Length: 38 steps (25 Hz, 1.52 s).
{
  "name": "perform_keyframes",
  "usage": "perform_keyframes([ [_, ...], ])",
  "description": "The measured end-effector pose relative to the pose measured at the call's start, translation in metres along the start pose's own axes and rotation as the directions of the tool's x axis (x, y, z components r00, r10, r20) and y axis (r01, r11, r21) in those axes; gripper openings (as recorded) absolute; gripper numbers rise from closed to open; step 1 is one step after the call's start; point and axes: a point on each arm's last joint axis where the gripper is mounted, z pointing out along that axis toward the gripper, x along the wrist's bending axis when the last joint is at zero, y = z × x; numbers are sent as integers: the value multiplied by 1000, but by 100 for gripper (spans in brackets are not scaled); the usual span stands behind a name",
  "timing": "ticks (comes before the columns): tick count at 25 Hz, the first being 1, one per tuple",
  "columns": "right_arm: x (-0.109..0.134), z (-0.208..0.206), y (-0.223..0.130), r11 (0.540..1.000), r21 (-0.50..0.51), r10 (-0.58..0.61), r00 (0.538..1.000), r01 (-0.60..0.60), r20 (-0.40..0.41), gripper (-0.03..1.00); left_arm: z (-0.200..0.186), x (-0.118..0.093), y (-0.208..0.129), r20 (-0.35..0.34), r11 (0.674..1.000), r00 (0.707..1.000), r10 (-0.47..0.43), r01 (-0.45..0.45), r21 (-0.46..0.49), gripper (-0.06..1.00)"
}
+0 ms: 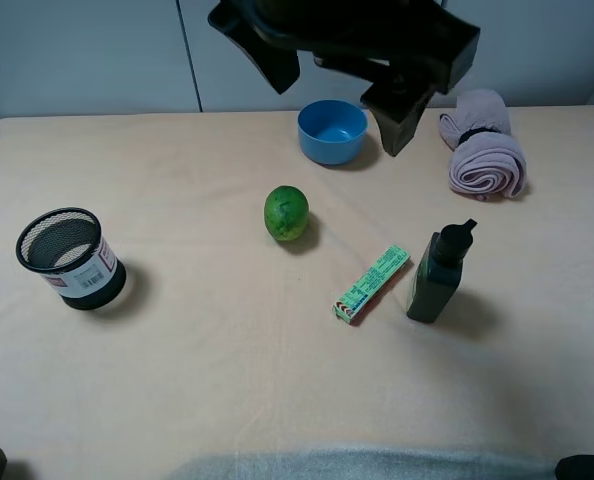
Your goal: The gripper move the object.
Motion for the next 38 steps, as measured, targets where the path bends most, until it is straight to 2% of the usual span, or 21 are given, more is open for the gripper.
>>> perform_keyframes([
  [7, 0, 0, 0, 1000, 0, 0, 1000, 0, 0, 69, -47, 8, -11, 14, 990, 995, 95, -93, -110, 94],
  [18, 0, 0, 0, 1000, 0, 0, 1000, 0, -1, 69, -120, 25, -44, 7, 950, 990, 139, -131, -285, 94],
  [25, 0, 0, 0, 1000, 0, 0, 1000, 0, -1, 69, -134, 38, -82, -1, 947, 990, 140, -134, -293, 94],
  [38, 0, 0, 0, 1000, 0, 0, 1000, 0, -1, 69, -128, 69, -149, -101, 954, 988, 116, -139, -264, 94],
])
